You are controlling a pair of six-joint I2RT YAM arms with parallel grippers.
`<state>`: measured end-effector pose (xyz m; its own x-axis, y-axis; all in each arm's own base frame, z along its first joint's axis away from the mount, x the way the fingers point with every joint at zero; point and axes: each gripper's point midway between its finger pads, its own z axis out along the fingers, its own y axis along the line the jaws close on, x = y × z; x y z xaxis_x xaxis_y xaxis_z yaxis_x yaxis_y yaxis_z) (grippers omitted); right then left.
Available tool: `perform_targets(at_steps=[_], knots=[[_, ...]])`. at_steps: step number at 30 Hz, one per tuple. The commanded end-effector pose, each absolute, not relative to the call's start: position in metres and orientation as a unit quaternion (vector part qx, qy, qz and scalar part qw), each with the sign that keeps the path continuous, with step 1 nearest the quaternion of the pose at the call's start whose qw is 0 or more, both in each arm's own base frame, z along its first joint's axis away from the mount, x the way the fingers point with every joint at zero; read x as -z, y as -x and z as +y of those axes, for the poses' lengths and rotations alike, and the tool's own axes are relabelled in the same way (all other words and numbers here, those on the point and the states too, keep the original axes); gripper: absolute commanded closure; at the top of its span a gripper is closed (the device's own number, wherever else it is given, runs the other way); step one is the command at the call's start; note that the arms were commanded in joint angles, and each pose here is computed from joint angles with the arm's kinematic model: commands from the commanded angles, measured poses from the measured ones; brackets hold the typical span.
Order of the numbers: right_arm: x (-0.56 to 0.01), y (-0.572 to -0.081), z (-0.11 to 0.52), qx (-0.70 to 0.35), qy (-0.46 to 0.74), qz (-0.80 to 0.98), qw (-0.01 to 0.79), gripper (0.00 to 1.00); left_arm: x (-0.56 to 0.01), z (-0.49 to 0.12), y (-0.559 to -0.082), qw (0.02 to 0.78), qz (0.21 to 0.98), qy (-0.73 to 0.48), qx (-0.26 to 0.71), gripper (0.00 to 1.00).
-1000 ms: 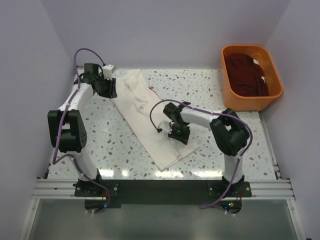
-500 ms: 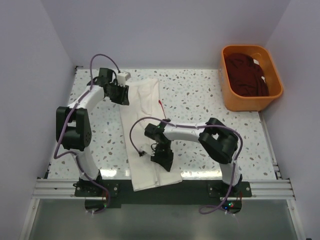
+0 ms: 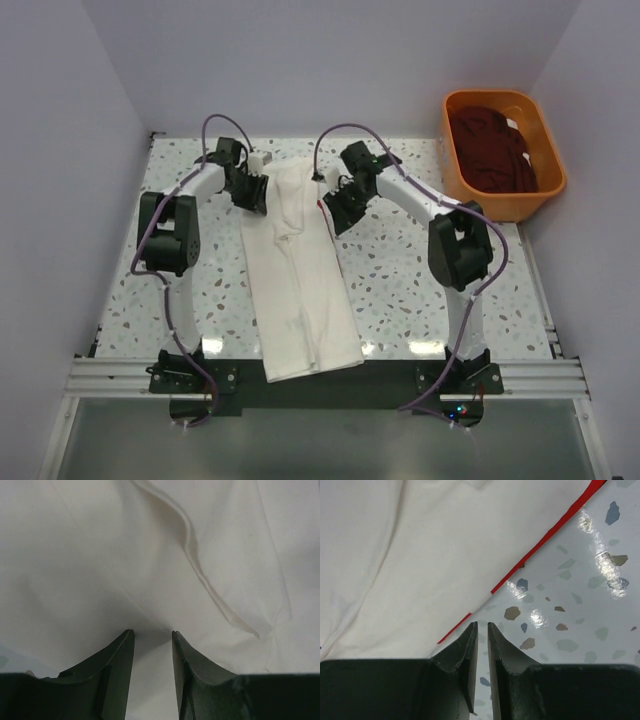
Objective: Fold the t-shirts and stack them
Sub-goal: Fold the tshirt
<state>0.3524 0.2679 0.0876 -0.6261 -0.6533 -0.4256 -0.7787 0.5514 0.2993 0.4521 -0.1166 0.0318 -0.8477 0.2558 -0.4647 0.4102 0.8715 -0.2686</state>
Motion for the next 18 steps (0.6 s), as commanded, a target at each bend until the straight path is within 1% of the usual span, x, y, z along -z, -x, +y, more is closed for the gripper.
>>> perform_targets(at_steps=[1, 3, 7, 9, 10, 11, 13, 15, 18], knots=[[-0.075, -0.378, 0.272, -0.205, 0.378, 0.89, 0.149, 0.83, -0.018, -0.118, -0.468, 0.196, 0.947, -0.183, 0.179, 0.59], [-0.074, -0.396, 0.265, -0.2, 0.354, 0.898, 0.166, 0.83, -0.004, -0.122, -0.472, 0.178, 0.948, -0.189, 0.185, 0.6], [-0.077, -0.424, 0.255, -0.195, 0.321, 0.906, 0.198, 0.83, -0.004, -0.133, -0.486, 0.187, 0.937, -0.202, 0.213, 0.62], [-0.084, -0.439, 0.254, -0.196, 0.31, 0.905, 0.216, 0.83, -0.015, -0.141, -0.489, 0.206, 0.927, -0.208, 0.234, 0.62], [-0.086, -0.444, 0.254, -0.197, 0.307, 0.904, 0.223, 0.83, -0.034, -0.142, -0.493, 0.23, 0.919, -0.214, 0.239, 0.62], [-0.093, -0.452, 0.257, -0.2, 0.305, 0.9, 0.238, 0.83, -0.04, -0.145, -0.498, 0.254, 0.911, -0.218, 0.242, 0.61], [-0.095, -0.46, 0.259, -0.207, 0.297, 0.899, 0.248, 0.82, -0.073, -0.149, -0.511, 0.307, 0.891, -0.229, 0.244, 0.58], [-0.101, -0.471, 0.263, -0.212, 0.292, 0.893, 0.269, 0.82, -0.09, -0.151, -0.518, 0.331, 0.882, -0.229, 0.244, 0.55], [-0.103, -0.484, 0.271, -0.223, 0.289, 0.884, 0.292, 0.82, -0.098, -0.153, -0.533, 0.344, 0.878, -0.226, 0.243, 0.53]])
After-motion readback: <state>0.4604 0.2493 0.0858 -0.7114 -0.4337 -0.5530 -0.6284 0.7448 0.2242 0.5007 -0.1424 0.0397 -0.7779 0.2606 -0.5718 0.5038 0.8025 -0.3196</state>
